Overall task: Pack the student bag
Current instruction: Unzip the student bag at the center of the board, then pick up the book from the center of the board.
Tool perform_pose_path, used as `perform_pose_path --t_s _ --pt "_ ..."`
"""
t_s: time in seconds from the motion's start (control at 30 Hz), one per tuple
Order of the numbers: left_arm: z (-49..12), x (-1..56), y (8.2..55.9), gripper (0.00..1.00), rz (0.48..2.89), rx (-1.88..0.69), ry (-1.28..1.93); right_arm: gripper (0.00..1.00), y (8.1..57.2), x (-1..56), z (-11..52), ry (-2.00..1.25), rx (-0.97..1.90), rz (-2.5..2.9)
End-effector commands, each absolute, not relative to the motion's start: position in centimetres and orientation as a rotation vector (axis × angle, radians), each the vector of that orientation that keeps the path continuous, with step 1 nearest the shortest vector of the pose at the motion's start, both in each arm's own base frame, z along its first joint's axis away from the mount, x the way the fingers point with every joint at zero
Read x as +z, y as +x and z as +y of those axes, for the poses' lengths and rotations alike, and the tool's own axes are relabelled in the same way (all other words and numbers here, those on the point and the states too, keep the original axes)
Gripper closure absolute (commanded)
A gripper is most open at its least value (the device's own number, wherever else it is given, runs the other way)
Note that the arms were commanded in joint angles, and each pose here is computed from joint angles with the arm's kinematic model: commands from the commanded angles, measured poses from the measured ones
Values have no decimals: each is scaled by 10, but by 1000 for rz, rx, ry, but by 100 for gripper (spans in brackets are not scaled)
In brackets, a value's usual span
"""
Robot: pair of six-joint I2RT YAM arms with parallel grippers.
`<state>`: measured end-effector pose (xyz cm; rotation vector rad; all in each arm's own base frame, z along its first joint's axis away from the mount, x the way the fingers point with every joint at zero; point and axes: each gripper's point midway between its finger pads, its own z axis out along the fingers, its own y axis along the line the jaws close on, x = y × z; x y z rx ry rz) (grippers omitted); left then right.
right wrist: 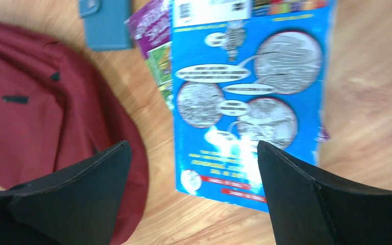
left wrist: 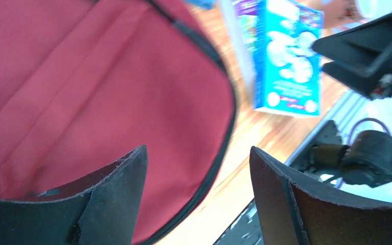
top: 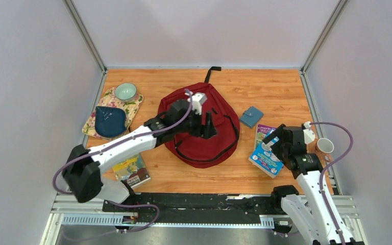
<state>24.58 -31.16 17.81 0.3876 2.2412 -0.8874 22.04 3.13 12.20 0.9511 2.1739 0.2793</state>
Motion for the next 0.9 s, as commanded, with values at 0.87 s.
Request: perform_pose_path --t_s 0.87 --pt "-538 94 203 17 2362 -1456 898 2 186 99 -20 1290 145 2116"
